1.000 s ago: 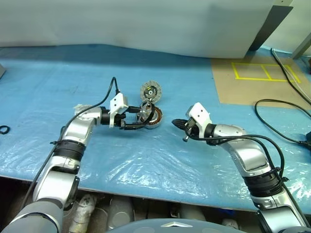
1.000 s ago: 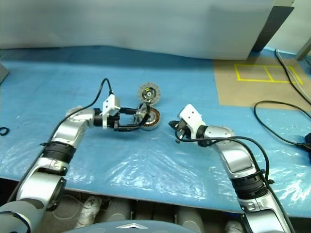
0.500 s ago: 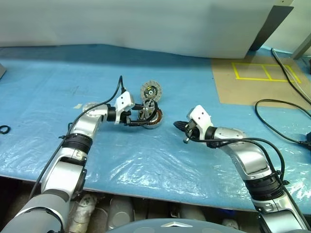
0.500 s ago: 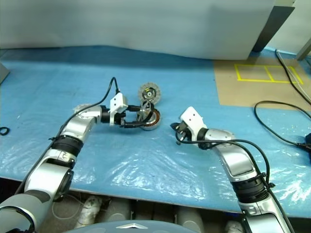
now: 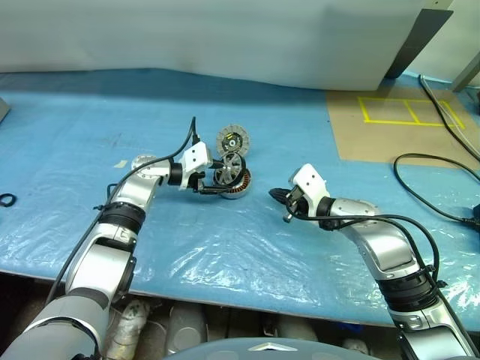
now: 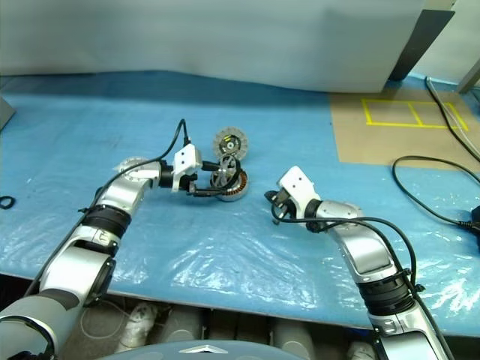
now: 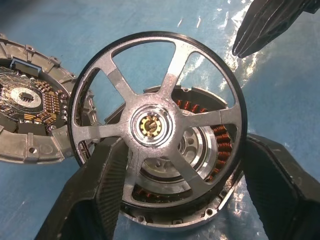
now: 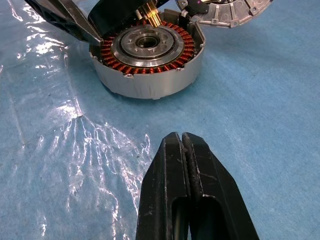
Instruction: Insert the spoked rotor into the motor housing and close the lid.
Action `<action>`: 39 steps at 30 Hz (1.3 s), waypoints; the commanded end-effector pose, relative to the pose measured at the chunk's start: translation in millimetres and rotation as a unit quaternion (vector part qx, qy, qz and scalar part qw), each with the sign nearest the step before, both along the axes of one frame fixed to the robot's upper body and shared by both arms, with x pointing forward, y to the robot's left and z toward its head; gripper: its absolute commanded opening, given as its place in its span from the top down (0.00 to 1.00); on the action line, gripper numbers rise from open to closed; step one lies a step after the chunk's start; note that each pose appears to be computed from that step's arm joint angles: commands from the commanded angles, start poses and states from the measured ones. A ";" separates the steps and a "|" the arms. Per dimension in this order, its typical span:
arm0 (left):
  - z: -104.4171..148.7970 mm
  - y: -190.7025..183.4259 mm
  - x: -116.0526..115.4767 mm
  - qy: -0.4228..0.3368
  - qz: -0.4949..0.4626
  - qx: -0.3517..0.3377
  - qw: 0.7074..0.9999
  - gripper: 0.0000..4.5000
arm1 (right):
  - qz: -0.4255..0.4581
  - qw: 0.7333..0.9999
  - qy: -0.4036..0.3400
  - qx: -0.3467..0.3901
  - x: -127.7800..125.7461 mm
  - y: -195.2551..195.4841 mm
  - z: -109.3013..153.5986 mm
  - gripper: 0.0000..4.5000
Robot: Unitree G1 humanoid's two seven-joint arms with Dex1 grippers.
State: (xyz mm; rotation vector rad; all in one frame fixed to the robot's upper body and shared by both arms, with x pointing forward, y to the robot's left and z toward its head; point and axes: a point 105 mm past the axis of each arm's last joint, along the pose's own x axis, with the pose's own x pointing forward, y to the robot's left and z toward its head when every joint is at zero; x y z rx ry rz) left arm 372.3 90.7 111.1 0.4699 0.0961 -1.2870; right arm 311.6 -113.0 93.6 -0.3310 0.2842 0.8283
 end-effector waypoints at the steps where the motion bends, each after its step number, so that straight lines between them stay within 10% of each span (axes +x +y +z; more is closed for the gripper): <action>1: 7.5 4.1 5.3 -0.022 0.009 0.004 1.000 0.03 | 0.010 1.000 -0.026 0.007 -0.5 5.4 12.7 1.00; 12: 30.9 7.9 -3.3 -0.033 -0.018 -0.045 0.998 0.01 | 0.014 1.000 -0.026 0.007 1.0 7.2 12.2 1.00; 25: 34.7 63.6 -18.5 0.008 0.049 -0.044 0.998 0.01 | 0.107 0.988 -0.108 0.011 19.2 22.6 88.7 1.00; 35: 21.0 90.4 -29.9 0.021 0.120 -0.048 0.991 0.00 | 0.279 0.941 -0.153 -0.113 35.2 65.1 97.5 0.33; 39: 16.2 94.3 -37.1 0.022 0.129 -0.040 0.991 0.00 | 0.318 0.920 -0.161 -0.160 49.6 73.5 95.6 0.33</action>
